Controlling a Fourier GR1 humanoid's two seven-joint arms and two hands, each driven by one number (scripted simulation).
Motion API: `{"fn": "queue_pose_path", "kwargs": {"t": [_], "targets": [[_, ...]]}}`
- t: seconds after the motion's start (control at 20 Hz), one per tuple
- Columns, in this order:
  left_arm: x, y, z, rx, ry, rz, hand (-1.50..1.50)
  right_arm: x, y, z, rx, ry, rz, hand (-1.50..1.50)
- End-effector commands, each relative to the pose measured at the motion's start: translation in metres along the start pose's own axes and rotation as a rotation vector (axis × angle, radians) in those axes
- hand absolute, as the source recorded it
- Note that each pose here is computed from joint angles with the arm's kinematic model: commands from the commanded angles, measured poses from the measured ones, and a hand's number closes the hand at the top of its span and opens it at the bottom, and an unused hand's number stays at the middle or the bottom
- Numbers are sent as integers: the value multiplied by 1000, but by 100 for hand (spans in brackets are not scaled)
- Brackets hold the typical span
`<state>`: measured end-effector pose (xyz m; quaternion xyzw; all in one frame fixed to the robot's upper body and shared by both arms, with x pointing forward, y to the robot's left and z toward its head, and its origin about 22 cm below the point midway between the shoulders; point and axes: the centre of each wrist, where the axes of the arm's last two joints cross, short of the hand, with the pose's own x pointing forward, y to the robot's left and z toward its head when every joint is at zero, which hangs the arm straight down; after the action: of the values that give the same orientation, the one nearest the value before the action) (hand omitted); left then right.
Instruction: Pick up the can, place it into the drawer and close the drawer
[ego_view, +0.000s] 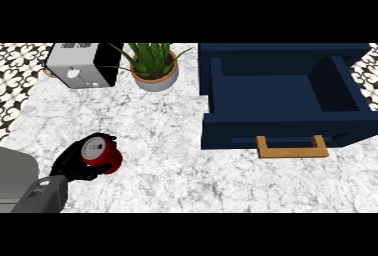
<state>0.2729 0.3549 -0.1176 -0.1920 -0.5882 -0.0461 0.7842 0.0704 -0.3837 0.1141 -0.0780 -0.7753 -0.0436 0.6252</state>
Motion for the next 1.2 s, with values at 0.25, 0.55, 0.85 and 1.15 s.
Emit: {"fn": "queue_pose_path", "kwargs": {"t": [0.25, 0.55, 0.85, 1.15], "targets": [[9, -21, -27, -210, -87, 75, 150, -7, 3, 8, 22, 8, -28, -150], [36, -45, -55, -189, -193, 109, 150, -6, 2, 12, -15, 22, -15, -150], [33, -86, -79, 280, -328, 197, 150, 6, 10, 20, -23, 22, -7, -150], [74, -113, -77, 283, -423, 127, 150, 16, 9, 32, -35, 17, 6, -150]]}}
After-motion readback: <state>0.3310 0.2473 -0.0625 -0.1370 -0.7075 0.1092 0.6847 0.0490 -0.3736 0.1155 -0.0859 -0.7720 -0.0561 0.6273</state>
